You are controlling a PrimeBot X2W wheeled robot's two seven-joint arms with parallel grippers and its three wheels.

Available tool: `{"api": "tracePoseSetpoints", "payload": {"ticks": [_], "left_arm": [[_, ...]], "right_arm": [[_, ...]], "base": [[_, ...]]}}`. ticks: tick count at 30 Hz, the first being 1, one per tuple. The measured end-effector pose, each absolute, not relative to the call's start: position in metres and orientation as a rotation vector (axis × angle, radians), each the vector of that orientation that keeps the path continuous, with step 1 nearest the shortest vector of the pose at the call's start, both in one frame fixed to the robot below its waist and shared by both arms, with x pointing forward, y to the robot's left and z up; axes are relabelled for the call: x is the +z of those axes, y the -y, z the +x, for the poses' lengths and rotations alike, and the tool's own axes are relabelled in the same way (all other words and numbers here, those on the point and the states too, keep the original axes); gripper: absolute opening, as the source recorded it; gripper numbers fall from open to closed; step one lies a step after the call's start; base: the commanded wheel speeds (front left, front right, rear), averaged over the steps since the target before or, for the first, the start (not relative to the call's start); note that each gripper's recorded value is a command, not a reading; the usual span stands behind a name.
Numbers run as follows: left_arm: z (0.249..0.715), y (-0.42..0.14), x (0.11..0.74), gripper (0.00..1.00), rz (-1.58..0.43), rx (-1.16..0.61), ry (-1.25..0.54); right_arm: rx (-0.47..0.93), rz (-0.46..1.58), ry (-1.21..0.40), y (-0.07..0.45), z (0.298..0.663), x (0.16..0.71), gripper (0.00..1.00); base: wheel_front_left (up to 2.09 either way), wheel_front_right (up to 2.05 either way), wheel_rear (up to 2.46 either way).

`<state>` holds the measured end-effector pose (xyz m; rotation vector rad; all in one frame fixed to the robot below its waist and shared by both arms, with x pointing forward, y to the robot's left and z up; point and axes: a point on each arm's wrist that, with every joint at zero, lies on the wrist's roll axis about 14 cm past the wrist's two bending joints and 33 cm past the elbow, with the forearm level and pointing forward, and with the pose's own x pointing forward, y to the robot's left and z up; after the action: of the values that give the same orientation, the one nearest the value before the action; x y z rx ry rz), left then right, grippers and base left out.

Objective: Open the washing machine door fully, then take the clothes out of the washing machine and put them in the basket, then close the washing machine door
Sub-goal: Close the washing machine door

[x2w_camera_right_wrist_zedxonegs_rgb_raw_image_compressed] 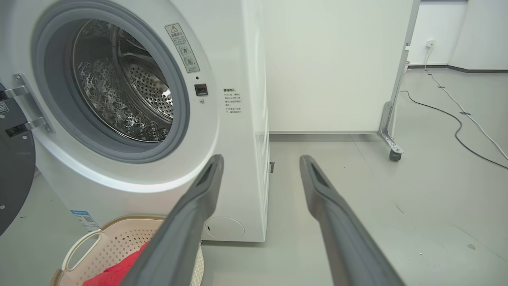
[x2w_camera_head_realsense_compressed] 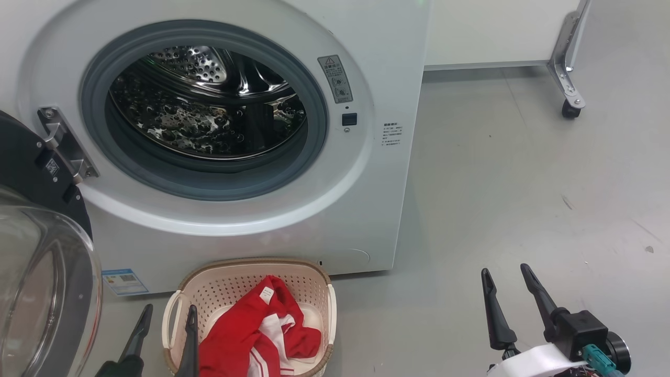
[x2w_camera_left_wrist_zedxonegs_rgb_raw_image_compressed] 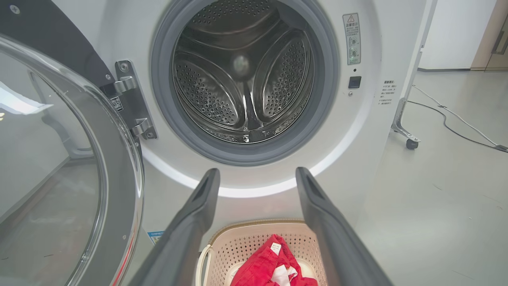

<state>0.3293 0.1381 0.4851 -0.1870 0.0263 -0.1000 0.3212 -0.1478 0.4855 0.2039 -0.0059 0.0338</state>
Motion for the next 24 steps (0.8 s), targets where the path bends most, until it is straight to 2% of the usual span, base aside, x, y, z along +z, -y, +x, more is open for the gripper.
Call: {"api": "tracePoseSetpoints", "payload": {"ticks": [24], "left_arm": [[0.326,-0.133,0.496,1.00,-0.180,-0.112,-0.009]], "right_arm": [[0.041,0.205,0.011,0.148,0.322,0.487,1.00]], "base": [[-0.14,0.14,0.00]]}}
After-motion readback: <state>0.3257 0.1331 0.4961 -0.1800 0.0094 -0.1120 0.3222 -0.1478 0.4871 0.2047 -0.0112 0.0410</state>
